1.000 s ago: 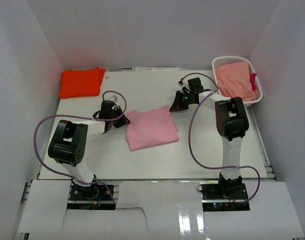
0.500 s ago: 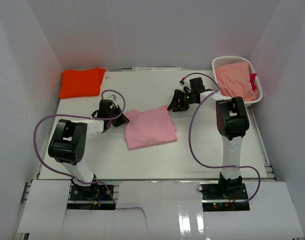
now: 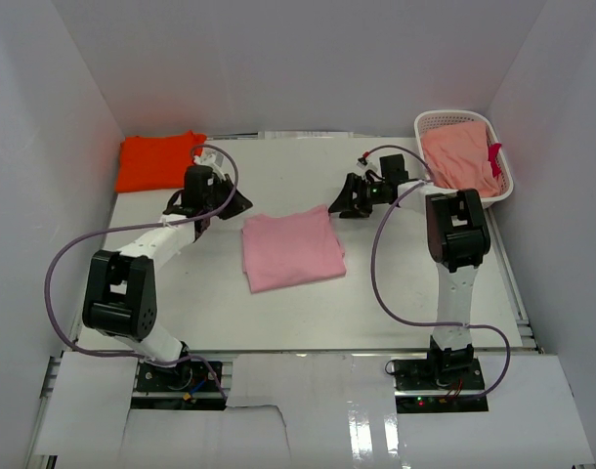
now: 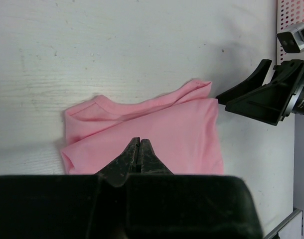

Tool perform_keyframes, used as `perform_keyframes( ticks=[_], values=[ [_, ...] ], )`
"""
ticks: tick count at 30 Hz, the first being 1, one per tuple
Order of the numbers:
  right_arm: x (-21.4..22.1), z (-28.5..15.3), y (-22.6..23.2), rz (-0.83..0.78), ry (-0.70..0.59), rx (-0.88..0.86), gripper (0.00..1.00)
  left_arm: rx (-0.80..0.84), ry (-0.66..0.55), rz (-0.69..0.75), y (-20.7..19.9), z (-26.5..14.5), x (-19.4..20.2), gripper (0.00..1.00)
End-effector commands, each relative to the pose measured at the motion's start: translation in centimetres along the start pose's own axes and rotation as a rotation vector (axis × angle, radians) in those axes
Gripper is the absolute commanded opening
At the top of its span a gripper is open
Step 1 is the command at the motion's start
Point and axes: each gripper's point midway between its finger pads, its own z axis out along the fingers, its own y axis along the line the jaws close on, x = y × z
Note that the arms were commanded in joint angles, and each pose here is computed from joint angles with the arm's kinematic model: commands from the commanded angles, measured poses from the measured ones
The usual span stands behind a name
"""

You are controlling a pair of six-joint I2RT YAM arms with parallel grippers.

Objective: Fold and stack the t-shirts
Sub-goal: Smooth out wrinkles on the folded tshirt

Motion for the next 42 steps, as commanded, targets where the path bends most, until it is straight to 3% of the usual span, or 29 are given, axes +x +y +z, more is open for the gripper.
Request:
perform_keyframes(
  ticks=[1,6,9,14,28,33,42],
  values=[
    [0.9,0.8,0.5,0.031,0.022,-0.093,0.66,-0.062,-0.003,-0.007,1.2,-2.0,-0.4,0.00],
    [0.7,1.2,0.6,0.027,0.008,-0.115,0.66,-0.089,0.042,-0.092,4.8,-2.4,1.6,0.00],
    [0.8,1.3,0.5,0.029,0.012,-0.113,0.64,-0.121,0.063,-0.114,6.5,-2.2,3.3,0.16],
    [0.9,1.6,0.6,0.021,0.016,-0.106,0.61,-0.134,0.068,-0.133,7.9,-2.1,4.5,0.26],
    [1.6,3.1,0.5,0.013,0.051,-0.088,0.54,-0.075,0.090,-0.173,8.6,-1.1,7.0,0.30],
    [1.7,3.3,0.2,0.015,0.052,-0.079,0.35,-0.082,0.063,-0.163,8.5,-1.7,6.6,0.33],
    [2.0,3.3,-0.1,0.032,0.064,-0.062,0.11,-0.017,0.038,-0.159,7.8,-2.3,7.0,0.37]
  ],
)
